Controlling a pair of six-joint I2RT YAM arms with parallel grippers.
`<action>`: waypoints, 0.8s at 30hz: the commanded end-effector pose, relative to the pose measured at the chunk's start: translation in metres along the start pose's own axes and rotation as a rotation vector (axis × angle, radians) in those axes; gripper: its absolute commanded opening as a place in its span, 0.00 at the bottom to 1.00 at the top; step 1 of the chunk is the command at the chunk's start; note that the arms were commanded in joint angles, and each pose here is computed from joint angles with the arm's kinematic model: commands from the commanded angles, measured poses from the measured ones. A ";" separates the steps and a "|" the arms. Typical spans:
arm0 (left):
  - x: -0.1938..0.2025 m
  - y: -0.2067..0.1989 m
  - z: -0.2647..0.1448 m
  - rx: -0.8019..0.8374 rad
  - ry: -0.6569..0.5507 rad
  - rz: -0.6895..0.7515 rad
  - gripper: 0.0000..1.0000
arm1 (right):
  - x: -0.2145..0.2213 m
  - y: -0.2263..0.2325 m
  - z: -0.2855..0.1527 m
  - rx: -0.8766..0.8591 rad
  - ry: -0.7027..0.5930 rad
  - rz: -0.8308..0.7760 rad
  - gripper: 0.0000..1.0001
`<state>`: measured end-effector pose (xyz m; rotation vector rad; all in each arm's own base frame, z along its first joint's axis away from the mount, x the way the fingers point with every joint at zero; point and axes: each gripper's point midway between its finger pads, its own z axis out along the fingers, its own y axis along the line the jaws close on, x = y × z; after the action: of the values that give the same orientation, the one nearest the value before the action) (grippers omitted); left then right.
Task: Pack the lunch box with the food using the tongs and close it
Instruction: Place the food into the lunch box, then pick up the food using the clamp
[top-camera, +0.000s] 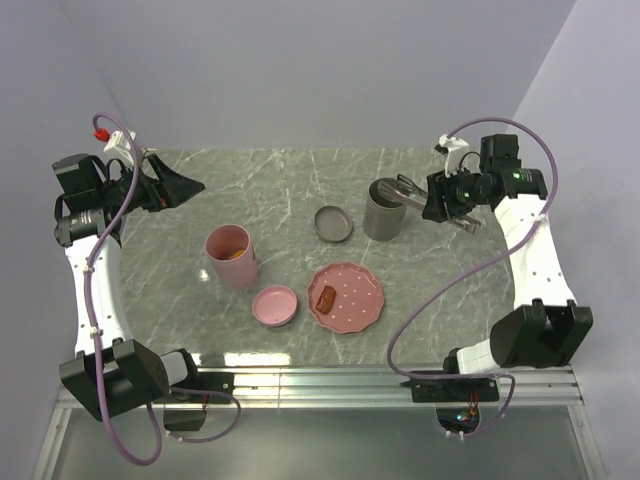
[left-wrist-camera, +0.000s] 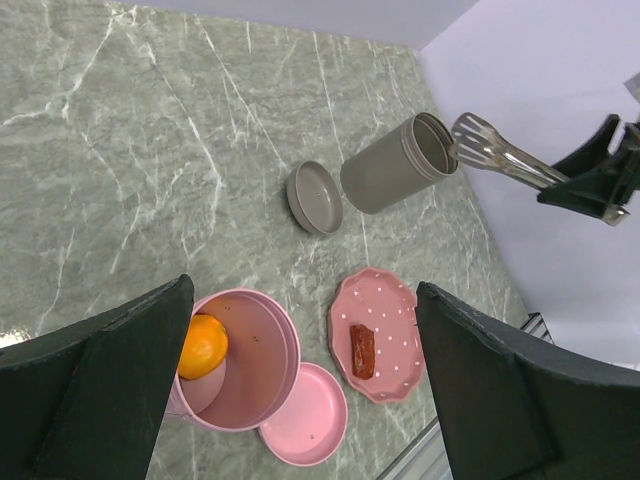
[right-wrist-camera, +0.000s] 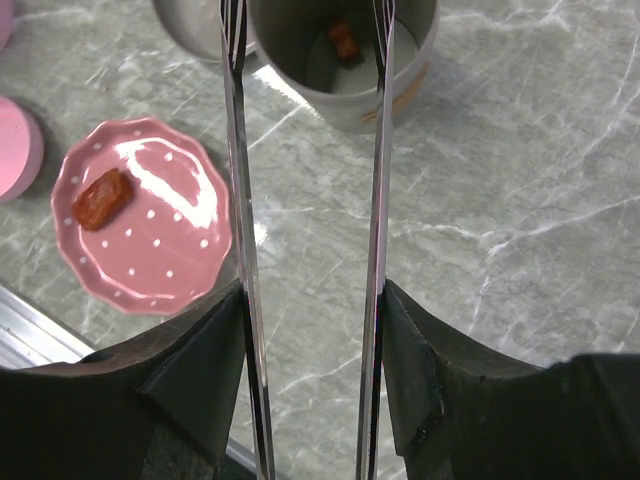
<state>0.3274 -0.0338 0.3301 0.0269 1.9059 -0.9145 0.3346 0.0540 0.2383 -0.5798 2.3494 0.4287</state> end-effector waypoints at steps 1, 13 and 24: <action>-0.006 -0.008 -0.004 0.016 -0.028 0.047 0.99 | -0.010 0.034 -0.039 -0.032 -0.080 -0.095 0.59; -0.004 -0.009 -0.004 0.024 -0.028 0.039 0.99 | 0.091 0.131 -0.027 -0.232 0.094 -0.362 0.59; -0.004 -0.011 -0.007 0.009 -0.031 0.054 1.00 | 0.133 0.159 0.004 -0.311 0.203 -0.376 0.59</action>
<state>0.3260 -0.0344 0.3260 0.0163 1.9120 -0.9213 0.1529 0.1411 0.1604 -1.2854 2.3600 0.5950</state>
